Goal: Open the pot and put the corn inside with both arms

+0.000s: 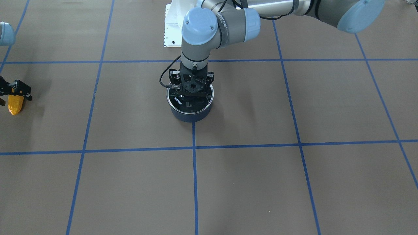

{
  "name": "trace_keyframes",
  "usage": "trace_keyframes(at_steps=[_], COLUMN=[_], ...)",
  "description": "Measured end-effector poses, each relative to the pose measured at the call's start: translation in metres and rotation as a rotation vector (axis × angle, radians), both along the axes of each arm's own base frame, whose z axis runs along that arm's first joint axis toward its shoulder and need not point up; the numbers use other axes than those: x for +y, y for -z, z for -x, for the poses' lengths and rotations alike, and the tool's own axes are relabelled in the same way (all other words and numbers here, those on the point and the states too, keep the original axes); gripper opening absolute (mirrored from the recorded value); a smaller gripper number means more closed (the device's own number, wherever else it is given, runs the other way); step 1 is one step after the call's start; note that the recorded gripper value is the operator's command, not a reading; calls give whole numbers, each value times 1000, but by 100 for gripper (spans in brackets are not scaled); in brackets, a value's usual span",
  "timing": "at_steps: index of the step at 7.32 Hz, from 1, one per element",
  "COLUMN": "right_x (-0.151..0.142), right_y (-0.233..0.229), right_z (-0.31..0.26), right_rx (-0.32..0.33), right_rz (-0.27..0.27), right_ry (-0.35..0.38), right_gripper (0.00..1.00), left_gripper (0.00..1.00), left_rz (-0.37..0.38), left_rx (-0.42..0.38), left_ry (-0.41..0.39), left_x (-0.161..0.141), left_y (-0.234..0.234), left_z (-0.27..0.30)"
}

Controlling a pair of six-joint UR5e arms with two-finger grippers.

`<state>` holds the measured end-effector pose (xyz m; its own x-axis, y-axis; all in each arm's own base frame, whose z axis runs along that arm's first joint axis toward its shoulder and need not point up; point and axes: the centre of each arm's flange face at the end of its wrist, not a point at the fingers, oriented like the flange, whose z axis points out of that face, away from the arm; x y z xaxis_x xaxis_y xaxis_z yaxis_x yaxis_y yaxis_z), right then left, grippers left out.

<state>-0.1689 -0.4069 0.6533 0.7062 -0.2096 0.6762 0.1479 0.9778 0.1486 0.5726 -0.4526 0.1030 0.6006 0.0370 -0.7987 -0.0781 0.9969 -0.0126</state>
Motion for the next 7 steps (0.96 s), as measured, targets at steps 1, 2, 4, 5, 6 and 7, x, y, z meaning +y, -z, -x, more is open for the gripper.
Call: trace_keyframes(at_steps=[1,2,4,5,6,7], right_x=[1,2,10,16,21,24], right_y=[-1,-5,-12,-15,-18,-20], right_z=[0,0,1,3,3,2], right_rx=[8,19,34,41,47,51], right_rz=[-8,-15,-21,-27,-36,-48], right_ry=[3,11,38,58,80,100], right_gripper=[100,100,81,62,51,47], left_gripper=[51,51,51,51,51,51], left_rz=[-4,-11,-20,-13,-16,-27], left_rx=[8,21,42,53,58,56], left_ry=[-1,3,23,26,24,23], left_x=[1,1,-12,-25,-39,-53], left_y=[4,10,18,16,7,-5], left_z=[3,11,34,50,68,85])
